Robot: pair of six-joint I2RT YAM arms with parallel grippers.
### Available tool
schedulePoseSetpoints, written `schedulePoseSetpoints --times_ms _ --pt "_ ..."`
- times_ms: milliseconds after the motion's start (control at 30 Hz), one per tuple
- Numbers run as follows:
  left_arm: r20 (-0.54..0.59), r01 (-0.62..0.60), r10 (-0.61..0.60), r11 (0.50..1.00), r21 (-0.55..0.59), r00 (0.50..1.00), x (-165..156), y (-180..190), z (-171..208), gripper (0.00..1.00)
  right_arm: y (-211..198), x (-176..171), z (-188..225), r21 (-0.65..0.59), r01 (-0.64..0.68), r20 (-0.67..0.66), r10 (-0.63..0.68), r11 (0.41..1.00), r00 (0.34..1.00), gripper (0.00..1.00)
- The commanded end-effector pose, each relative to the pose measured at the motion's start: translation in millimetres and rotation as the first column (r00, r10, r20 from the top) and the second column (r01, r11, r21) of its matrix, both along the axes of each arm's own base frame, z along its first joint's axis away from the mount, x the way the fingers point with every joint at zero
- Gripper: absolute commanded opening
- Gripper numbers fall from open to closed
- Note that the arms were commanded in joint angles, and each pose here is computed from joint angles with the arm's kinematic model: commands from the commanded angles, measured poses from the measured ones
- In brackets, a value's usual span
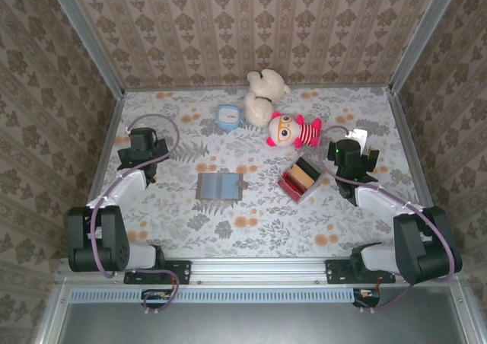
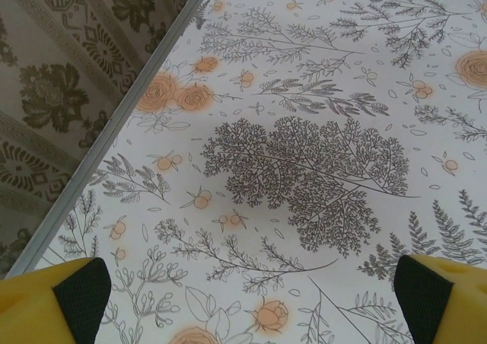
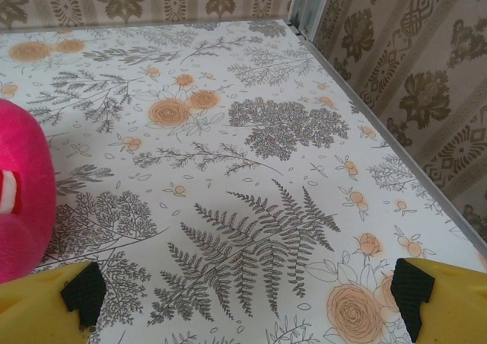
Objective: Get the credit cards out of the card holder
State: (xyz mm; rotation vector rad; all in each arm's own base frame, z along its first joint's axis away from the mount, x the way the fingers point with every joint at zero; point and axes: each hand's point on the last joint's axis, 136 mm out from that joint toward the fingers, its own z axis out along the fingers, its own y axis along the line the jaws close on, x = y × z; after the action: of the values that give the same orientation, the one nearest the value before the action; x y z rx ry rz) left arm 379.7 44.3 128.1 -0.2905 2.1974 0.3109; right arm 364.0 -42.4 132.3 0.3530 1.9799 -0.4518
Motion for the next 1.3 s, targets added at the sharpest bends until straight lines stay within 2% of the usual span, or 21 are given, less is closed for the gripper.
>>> schedulePoseSetpoints --times_ms 0,67,300,433,533,633,733,933,1033,1267 --pt "0.072 0.038 -0.04 0.999 0.029 0.997 4.7 3.7 5.5 1.0 0.3 10.6 -0.1 0.0 -0.03 0.057 0.03 1.0 0.998 1.0" --pt "0.098 0.105 -0.106 0.994 0.014 0.99 6.0 -3.0 -0.4 1.0 1.6 12.9 -4.9 -0.007 -0.051 0.056 0.052 0.999 0.997 1.0" --pt "0.229 0.21 -0.201 0.978 -0.016 0.953 8.5 -12.0 -10.3 1.0 4.0 21.2 -4.5 0.026 -0.129 0.086 0.127 0.991 0.988 1.0" --pt "0.298 0.222 -0.206 0.975 -0.019 0.932 9.4 -12.4 -14.1 1.0 12.5 23.4 -4.0 0.069 -0.213 0.168 0.199 0.975 0.965 1.0" --pt "0.287 0.224 -0.21 0.974 -0.019 0.935 10.7 -12.9 -16.8 1.0 17.1 25.6 -16.8 0.072 -0.243 0.158 0.229 0.967 0.96 1.0" --pt "0.319 0.269 -0.255 0.963 0.002 0.913 8.2 -21.4 -14.6 1.0 29.4 27.4 -23.0 0.067 -0.316 0.162 0.302 0.946 0.939 1.0" --pt "0.35 0.287 -0.278 0.958 0.025 0.895 4.1 -26.4 -17.0 1.0 29.8 26.9 -27.7 0.062 -0.32 0.173 0.306 0.945 0.936 1.0" --pt "0.294 0.291 -0.293 0.955 0.052 0.91 13.6 -33.0 -32.8 1.0 26.5 28.5 -30.9 0.067 -0.298 0.159 0.285 0.952 0.945 1.0" --pt "0.268 0.252 -0.267 0.963 0.091 0.926 16.0 -32.1 -32.7 1.0 26.4 32.1 -32.9 0.076 -0.297 0.136 0.285 0.952 0.949 1.0" --pt "0.268 0.246 -0.263 0.965 0.095 0.927 16.0 -31.4 -32.4 1.0 26.1 32.0 -32.7 0.079 -0.298 0.137 0.285 0.951 0.949 1.0"
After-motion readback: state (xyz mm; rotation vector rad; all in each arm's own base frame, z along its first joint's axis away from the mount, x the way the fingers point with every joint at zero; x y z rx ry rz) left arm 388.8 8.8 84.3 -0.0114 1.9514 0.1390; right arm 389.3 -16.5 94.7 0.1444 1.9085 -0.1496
